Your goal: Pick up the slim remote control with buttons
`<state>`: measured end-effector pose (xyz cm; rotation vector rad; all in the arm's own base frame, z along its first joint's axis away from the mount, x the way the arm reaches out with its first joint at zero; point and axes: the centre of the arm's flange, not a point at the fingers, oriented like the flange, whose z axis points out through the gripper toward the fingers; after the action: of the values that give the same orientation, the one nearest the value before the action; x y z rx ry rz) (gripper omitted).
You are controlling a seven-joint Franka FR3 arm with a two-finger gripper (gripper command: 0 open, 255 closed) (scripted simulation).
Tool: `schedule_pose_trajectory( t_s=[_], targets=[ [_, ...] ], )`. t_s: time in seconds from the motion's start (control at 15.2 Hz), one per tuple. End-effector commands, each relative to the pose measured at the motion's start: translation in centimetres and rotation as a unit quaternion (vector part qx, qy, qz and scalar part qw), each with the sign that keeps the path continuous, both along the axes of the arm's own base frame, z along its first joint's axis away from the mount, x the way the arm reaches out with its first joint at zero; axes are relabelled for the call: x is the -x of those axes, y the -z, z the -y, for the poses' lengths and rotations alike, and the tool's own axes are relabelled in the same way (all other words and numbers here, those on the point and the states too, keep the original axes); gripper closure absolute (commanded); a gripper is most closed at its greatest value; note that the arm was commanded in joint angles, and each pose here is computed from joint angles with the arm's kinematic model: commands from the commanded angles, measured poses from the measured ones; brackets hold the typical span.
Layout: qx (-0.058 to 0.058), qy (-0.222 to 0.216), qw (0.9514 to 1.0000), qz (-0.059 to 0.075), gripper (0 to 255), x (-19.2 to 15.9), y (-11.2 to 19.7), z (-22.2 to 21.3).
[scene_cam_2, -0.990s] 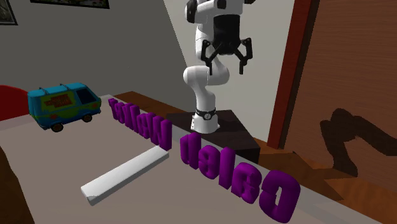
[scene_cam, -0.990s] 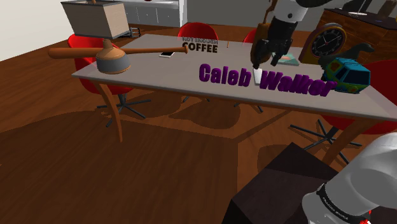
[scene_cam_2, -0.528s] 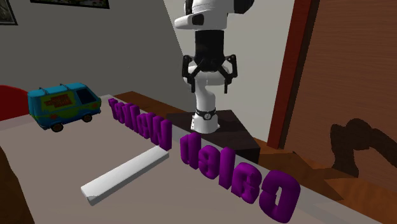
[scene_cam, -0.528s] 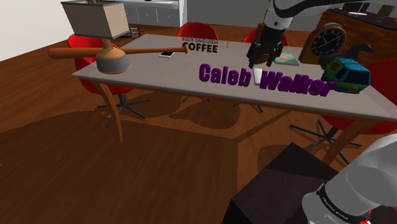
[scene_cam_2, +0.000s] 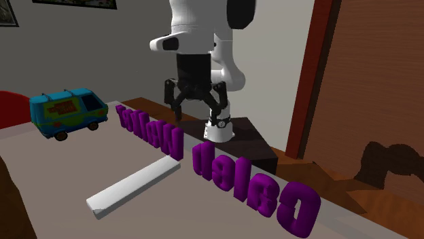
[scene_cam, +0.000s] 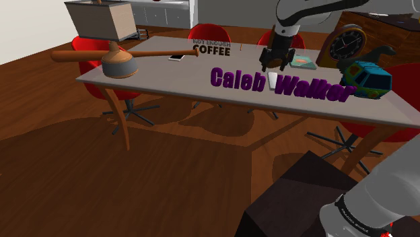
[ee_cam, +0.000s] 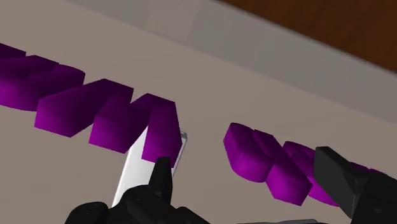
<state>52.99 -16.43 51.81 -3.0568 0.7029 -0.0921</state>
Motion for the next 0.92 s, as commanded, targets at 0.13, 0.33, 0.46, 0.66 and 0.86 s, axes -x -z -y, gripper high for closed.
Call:
schedule_pose_trajectory(
  t_s=[0.13,0.33,0.46,0.66,0.86],
  targets=[
    [0.001,0.035,0.9994,-0.009,0,-2.6,2.4,4.3],
    [0.001,0.060,0.9981,-0.016,0,-4.2,4.0,7.5],
    [0.002,0.077,0.9968,-0.020,0,-5.2,5.2,9.7],
    [0.002,0.103,0.9944,-0.027,0,-6.6,6.9,13.1],
    [0.002,0.113,0.9932,-0.029,0,-7.1,8.1,14.5]
  ],
)
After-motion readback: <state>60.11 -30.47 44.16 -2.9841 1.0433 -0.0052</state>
